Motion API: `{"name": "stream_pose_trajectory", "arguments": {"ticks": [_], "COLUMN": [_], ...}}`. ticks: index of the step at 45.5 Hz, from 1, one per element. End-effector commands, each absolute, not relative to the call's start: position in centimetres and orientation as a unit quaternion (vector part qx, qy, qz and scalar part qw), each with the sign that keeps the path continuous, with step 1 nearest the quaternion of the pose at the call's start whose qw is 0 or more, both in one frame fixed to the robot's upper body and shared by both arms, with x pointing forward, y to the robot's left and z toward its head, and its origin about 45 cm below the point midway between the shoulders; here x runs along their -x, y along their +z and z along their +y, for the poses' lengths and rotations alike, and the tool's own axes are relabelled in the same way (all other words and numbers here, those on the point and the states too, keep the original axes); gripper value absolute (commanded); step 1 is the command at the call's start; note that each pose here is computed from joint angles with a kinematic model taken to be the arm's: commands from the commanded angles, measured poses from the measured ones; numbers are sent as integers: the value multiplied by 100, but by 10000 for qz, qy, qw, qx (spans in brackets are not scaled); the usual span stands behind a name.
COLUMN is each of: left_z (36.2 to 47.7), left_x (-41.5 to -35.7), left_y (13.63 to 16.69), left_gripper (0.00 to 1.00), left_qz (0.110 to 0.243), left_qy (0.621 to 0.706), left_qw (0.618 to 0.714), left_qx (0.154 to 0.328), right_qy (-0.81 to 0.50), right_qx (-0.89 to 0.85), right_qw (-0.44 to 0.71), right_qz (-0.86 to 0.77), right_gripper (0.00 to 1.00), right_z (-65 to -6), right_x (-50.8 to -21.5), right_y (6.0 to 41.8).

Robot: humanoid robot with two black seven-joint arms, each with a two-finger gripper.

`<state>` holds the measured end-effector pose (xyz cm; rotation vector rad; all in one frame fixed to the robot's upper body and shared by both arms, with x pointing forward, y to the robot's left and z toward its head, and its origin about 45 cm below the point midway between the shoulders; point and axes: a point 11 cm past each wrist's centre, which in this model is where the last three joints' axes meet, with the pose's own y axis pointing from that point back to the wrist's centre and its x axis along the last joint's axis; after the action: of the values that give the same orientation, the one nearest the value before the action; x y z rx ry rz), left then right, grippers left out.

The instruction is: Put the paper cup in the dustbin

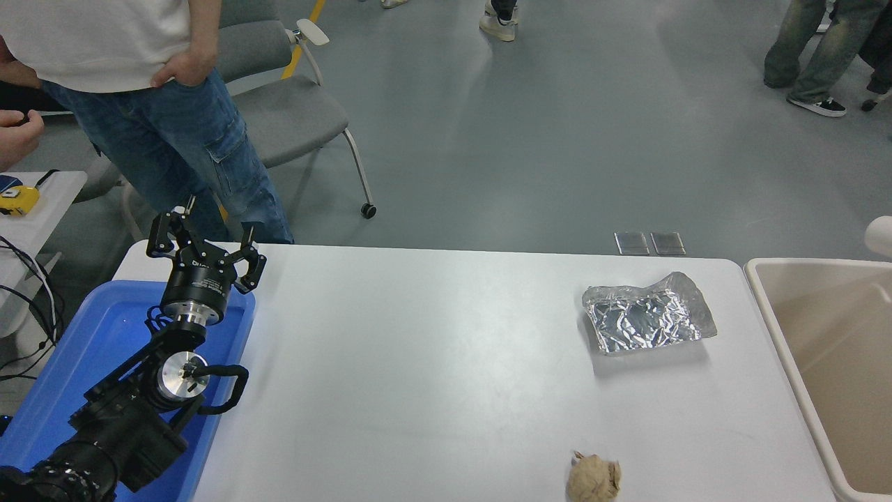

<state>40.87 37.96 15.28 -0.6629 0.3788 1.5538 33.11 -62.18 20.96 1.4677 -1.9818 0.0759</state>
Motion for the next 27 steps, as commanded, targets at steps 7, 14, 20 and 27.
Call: {"name": "stream_pose_trajectory", "arguments": {"ticks": [7,14,20,27], "left_z": [3802,3802,3802,3802], "left_x": [-4086,-4086,-4086,-4086], "left_y": [1529,1529,1529,1529], "left_gripper": [100,100,100,100], "left_qz": [1663,1663,1663,1663], "left_qy": [6840,6840,6840,6840], "left_qw": [6479,6479,6479,6479], "left_qx": [2912,2912,2912,2912], "right_qy": [-291,-840,-1111,-1198], "right_qx": [-4795,-4458,-4411,-4236], "right_qw": [3380,3595,3505,3509], "right_qz": [-8093,-8154,-8187,-8265], "right_gripper": [0,0,0,0], "right_z": [-6159,-6144,-6048,-5972], "right_x": [-3026,-2902,-2851,-2802], "right_y": [1352,1156,996,873]}}
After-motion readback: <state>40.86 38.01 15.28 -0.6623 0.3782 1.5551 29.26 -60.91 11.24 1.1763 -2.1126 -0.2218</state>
